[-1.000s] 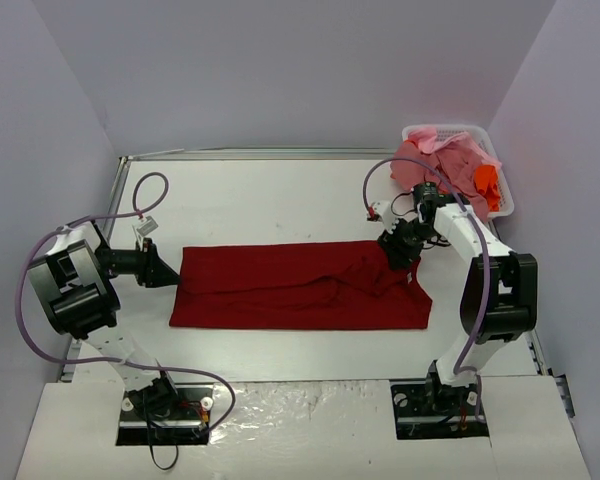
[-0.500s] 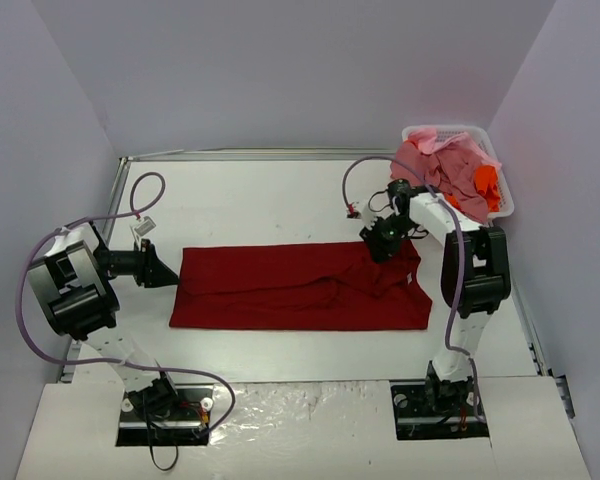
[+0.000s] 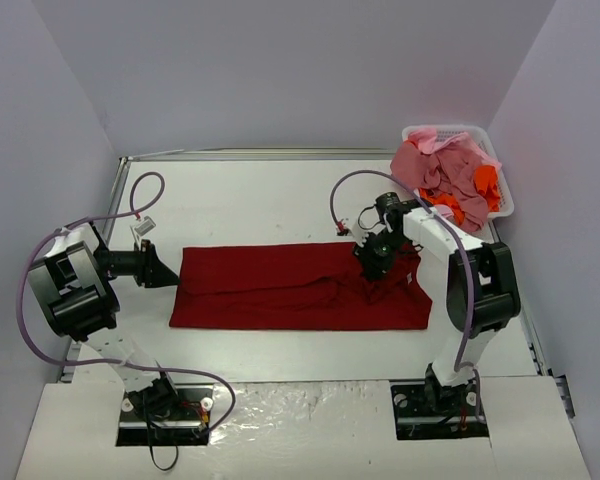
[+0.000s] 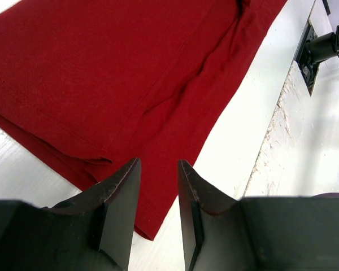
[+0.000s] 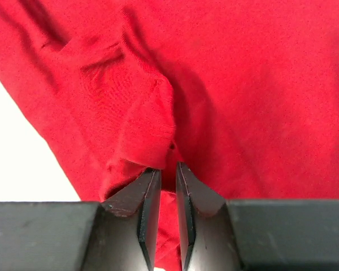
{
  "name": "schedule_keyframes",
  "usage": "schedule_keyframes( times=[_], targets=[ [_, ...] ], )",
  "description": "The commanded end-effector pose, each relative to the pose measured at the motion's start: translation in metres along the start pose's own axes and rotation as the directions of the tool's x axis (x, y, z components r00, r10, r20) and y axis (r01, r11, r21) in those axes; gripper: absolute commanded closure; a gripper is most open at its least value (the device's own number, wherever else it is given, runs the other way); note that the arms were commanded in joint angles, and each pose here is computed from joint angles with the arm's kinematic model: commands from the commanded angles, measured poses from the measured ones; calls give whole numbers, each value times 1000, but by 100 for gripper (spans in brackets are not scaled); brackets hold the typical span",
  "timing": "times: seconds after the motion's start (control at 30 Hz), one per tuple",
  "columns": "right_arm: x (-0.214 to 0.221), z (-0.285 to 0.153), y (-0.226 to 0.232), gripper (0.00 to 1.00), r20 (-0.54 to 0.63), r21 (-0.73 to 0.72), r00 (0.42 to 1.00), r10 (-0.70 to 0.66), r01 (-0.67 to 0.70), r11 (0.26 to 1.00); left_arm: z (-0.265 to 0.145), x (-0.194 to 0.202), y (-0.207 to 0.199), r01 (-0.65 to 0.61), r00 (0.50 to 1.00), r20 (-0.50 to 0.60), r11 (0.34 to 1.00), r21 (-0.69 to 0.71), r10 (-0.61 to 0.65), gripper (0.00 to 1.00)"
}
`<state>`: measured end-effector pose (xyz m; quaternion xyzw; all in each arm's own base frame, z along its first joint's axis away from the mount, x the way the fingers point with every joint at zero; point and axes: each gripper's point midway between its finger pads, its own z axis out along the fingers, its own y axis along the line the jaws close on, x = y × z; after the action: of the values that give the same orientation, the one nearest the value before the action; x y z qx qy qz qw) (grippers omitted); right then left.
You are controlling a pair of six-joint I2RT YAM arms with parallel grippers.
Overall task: Fold and stack the t-shirts
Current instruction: Fold the other side of the tshirt into a rectangle
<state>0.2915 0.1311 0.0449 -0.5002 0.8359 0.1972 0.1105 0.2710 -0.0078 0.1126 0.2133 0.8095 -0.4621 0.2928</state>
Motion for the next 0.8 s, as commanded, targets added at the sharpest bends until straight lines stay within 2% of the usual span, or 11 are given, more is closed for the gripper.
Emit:
schedule_keyframes(
  times=[0.0, 0.53, 0.77],
  targets=[
    [9, -16, 23, 86, -24, 9, 1000, 1, -1, 1000, -5, -9, -21, 11, 999, 31, 1000, 25, -12, 69],
    [25, -6, 49, 83, -44, -9, 999, -5, 5, 1000, -6, -10, -24, 5, 999, 33, 999, 37, -6, 68],
    [35, -9, 44, 74, -87, 37, 996, 0, 3, 999, -6, -10, -25, -2, 999, 33, 999, 51, 0, 68]
  ],
)
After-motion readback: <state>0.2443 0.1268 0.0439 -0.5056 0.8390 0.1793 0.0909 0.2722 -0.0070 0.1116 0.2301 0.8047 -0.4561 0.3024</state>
